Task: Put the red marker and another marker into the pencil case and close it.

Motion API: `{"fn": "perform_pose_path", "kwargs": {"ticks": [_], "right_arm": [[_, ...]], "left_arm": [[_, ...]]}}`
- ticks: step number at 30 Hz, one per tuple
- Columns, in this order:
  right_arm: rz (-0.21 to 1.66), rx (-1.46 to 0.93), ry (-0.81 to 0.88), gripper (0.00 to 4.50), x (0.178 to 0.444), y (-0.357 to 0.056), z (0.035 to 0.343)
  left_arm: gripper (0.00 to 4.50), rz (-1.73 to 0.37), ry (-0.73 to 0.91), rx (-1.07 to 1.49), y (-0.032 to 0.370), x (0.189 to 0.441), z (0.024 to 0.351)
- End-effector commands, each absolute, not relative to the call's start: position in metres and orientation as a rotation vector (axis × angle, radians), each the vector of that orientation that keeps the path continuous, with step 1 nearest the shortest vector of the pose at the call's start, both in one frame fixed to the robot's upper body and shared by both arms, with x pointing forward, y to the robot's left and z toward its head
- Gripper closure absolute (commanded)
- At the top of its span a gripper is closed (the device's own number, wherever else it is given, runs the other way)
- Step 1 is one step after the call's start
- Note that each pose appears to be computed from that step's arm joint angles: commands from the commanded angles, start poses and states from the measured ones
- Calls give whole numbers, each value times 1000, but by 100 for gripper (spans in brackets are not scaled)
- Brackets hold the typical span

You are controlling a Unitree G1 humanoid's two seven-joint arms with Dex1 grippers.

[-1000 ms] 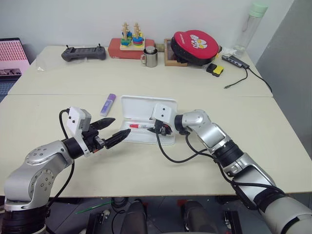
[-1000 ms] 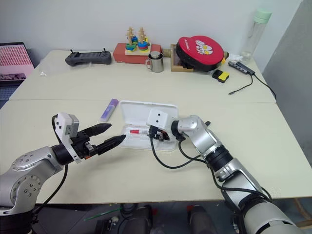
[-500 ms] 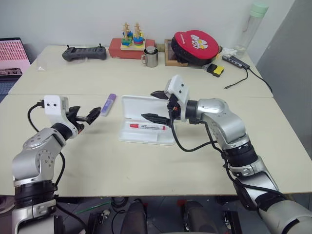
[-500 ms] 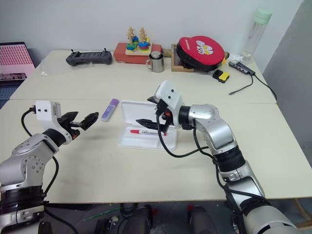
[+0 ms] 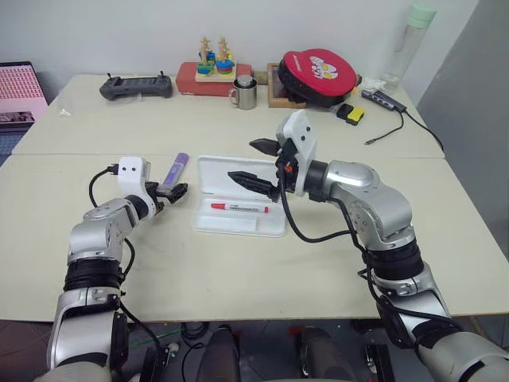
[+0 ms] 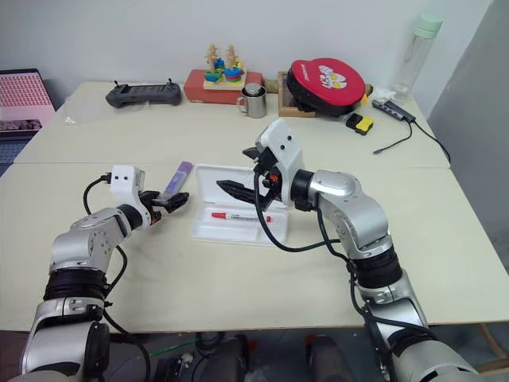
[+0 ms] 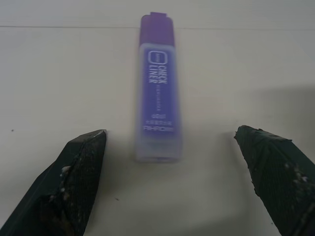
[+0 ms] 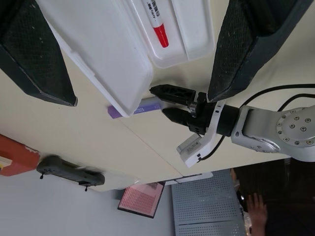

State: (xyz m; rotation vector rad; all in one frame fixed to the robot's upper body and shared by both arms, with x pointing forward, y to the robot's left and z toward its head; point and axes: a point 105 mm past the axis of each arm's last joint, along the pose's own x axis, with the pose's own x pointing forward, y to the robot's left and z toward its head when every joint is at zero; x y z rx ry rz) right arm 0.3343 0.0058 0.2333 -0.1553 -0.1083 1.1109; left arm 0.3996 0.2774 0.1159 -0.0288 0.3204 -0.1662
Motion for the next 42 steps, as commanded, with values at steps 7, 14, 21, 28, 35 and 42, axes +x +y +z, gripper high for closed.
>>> {"fn": "perform_pose_path", "kwargs": {"ticks": [7,14,21,28,35,42], "right_arm": [[1084,-154,-211,0,331,-2,258],[1077,-150,-219,0,333,-4,261],[1061,-141,-237,0,335,-9,268],[1042,-140,-239,0,334,-16,268],[1164,-64,-262,0,306,-29,274],[1215,-116,-164,0,290,-49,258]], "left_arm": [[42,-173,325,0,277,411,117],[191,-168,309,6,280,413,119],[327,-142,290,18,284,417,123],[330,-135,207,35,288,421,139],[330,-475,-167,-40,247,406,228],[330,-843,-172,55,213,366,250]]}}
